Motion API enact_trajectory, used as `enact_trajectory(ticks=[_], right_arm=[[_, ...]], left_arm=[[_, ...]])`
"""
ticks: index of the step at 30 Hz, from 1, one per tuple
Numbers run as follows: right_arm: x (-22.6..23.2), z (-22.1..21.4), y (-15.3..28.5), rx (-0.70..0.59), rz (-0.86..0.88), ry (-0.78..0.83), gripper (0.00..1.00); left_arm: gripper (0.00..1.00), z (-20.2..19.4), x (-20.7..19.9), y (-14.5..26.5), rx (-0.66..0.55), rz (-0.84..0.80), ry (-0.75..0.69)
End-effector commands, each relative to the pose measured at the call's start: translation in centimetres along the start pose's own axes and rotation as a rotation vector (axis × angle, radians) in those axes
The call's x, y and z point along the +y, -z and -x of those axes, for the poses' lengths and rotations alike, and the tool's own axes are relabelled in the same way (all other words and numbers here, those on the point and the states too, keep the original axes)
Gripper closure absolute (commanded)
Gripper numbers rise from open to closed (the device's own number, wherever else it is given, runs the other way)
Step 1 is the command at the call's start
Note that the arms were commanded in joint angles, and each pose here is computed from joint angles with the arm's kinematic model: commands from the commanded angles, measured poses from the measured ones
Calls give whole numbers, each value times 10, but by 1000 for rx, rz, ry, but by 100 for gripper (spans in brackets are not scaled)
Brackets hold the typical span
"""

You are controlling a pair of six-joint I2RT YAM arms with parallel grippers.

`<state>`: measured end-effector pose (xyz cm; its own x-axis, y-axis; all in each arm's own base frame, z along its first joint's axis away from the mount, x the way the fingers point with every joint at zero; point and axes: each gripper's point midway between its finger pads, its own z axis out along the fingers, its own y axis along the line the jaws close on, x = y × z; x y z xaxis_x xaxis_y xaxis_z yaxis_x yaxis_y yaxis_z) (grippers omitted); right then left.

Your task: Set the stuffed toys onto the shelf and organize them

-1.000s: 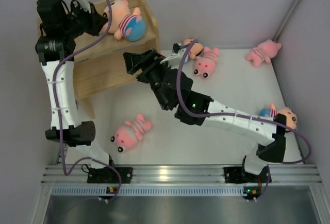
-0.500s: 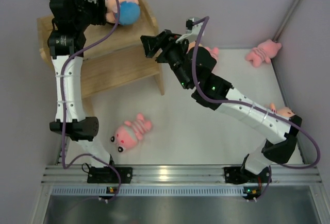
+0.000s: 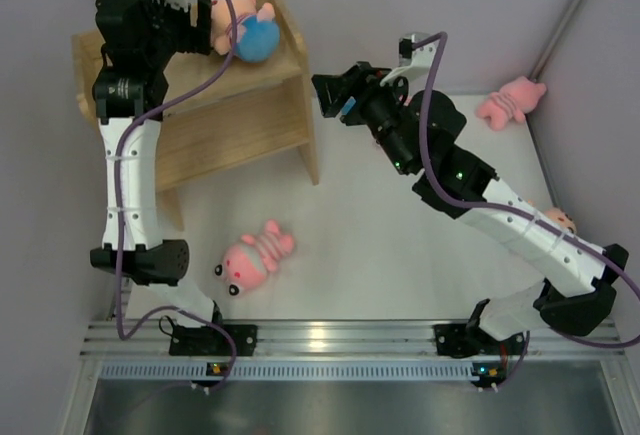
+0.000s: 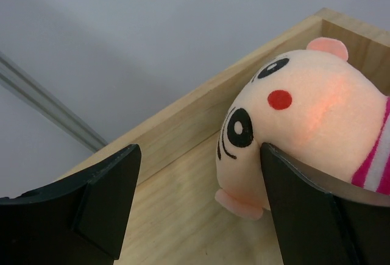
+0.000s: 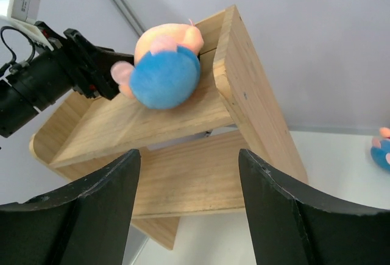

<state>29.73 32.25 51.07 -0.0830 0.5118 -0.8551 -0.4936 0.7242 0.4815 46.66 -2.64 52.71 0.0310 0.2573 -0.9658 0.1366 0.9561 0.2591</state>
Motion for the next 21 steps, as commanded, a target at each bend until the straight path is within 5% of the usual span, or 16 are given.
enact_trajectory(ticks=[1,9,14,21], right_arm=[[7,7,6,6,56,18,34],[10,2,12,42,82,11,35],[1,0,21,48,67,23,35],[-18,-14,32,64,28,42,34]], left_arm=[[14,14,-14,24,-41,-78,-43],[13,42,-21,65,-114,-112,-37],[14,76,-60,115,-248,-331,-65],[16,46,-98,122,-183,-520,35]])
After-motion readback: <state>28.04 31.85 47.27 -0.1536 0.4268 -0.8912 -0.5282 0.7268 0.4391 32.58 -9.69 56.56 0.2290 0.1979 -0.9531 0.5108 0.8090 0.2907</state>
